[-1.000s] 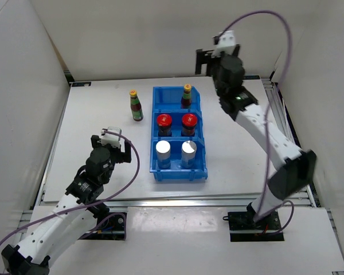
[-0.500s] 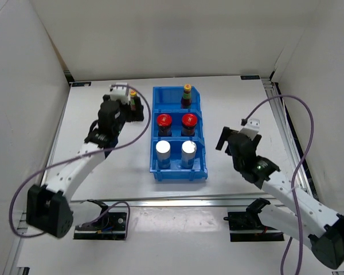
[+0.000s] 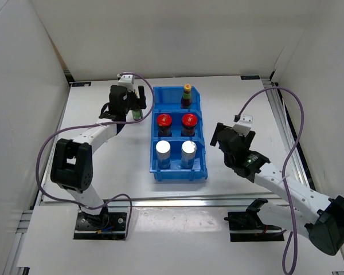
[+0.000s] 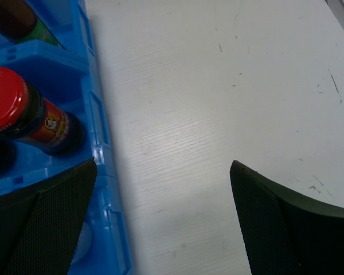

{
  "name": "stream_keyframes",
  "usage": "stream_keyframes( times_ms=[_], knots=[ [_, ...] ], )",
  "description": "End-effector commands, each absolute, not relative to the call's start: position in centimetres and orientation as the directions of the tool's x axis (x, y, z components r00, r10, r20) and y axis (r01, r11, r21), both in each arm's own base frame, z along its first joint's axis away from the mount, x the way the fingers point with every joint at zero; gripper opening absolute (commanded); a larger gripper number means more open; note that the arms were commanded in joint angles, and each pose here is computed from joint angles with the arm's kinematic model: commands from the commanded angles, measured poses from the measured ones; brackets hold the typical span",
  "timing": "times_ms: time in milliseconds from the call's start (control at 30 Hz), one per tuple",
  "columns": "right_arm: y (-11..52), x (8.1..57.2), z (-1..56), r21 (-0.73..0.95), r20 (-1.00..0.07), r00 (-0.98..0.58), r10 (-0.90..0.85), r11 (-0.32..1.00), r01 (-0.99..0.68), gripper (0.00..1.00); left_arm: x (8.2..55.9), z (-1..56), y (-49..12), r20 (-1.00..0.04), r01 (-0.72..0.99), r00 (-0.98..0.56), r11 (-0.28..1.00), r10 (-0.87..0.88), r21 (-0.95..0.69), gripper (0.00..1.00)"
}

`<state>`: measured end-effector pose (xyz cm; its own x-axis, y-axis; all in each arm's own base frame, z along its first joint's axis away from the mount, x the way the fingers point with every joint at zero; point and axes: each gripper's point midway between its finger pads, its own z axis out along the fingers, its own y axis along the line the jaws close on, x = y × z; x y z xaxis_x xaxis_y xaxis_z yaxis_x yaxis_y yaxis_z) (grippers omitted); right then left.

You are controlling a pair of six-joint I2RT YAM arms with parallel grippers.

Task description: Organize the condiment bottles

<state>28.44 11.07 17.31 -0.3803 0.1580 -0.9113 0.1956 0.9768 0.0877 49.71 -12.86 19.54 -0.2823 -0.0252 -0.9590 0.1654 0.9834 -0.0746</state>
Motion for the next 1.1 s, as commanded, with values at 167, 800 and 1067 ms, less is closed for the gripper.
stream_keyframes(
  times_ms=[167,800,1067],
  knots=[
    [11.3,29.0,19.2,0.17,-0.933,-0.283,0.22,0.967,0.189,1.0,54.3,19.8,-11.7,-0.971,0.113,-0.231,0.989,-0.067,-0.095,1.0],
    [11.3,29.0,18.7,0.161,-0.929,-0.303,0.212,0.969,0.186,1.0,54.6,27.9,-10.3,-0.988,0.06,-0.103,0.991,-0.112,-0.118,0.11],
    [11.2,28.9,19.2,0.184,-0.929,-0.289,0.232,0.965,0.186,1.0,52.8,38.7,-15.4,-0.982,0.16,0.08,0.975,-0.171,-0.156,0.11]
  ],
)
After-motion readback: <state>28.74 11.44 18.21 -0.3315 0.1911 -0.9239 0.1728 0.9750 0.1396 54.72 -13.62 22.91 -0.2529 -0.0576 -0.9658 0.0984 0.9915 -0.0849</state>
